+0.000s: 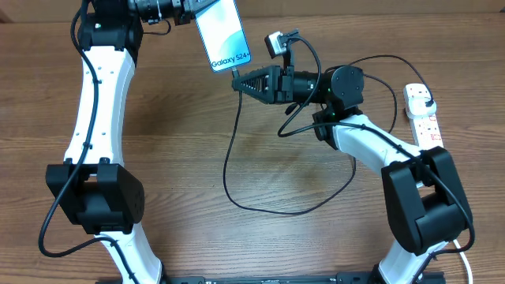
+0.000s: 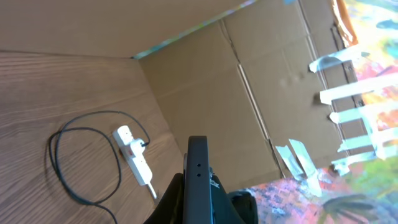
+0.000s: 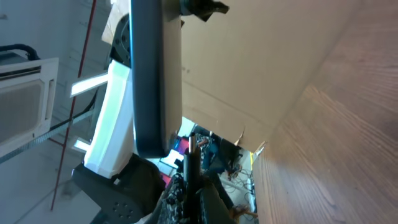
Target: Plug charger to phone and switch on socket
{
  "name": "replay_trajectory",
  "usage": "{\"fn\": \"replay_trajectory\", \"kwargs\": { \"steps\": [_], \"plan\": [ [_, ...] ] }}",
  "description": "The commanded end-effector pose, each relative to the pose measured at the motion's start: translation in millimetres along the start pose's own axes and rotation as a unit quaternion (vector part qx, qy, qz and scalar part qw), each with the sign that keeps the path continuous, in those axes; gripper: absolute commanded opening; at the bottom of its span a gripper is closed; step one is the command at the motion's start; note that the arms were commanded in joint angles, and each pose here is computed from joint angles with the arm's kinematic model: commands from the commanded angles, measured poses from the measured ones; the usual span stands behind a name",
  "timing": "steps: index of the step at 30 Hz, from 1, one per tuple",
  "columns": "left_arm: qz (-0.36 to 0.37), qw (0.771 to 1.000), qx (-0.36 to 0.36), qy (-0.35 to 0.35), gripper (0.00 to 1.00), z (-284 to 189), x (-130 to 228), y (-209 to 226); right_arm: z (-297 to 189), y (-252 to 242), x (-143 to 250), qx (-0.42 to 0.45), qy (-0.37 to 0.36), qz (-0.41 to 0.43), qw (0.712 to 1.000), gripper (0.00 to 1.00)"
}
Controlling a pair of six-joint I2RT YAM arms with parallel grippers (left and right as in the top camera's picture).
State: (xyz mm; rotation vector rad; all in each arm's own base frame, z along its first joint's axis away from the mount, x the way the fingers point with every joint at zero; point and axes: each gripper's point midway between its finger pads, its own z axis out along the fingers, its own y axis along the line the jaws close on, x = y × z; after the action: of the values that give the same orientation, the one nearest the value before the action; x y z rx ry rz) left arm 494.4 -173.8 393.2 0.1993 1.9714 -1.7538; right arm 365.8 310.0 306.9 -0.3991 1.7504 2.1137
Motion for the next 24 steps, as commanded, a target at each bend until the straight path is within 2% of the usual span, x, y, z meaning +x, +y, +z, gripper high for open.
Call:
{"fn": "replay_trajectory", "kwargs": {
  "steps": [1, 17, 24],
  "plan": [
    [0.005, 1.0, 0.017, 0.016, 0.04, -1.2, 5.2, -16.8, -2.4, 3.0, -5.3, -0.002, -0.009, -0.013, 1.0, 0.04],
    [0.009, 1.0, -0.011, -0.024, 0.04, -2.4, -8.9, -7.2, -1.9, 3.7, -2.3, -0.003, -0.001, -0.013, 1.0, 0.04],
    [0.022, 1.0, -0.008, -0.016, 0.04, -0.6, -5.3, -7.9, -2.0, 5.9, -2.3, -0.006, -0.001, -0.019, 1.0, 0.04]
  ]
}}
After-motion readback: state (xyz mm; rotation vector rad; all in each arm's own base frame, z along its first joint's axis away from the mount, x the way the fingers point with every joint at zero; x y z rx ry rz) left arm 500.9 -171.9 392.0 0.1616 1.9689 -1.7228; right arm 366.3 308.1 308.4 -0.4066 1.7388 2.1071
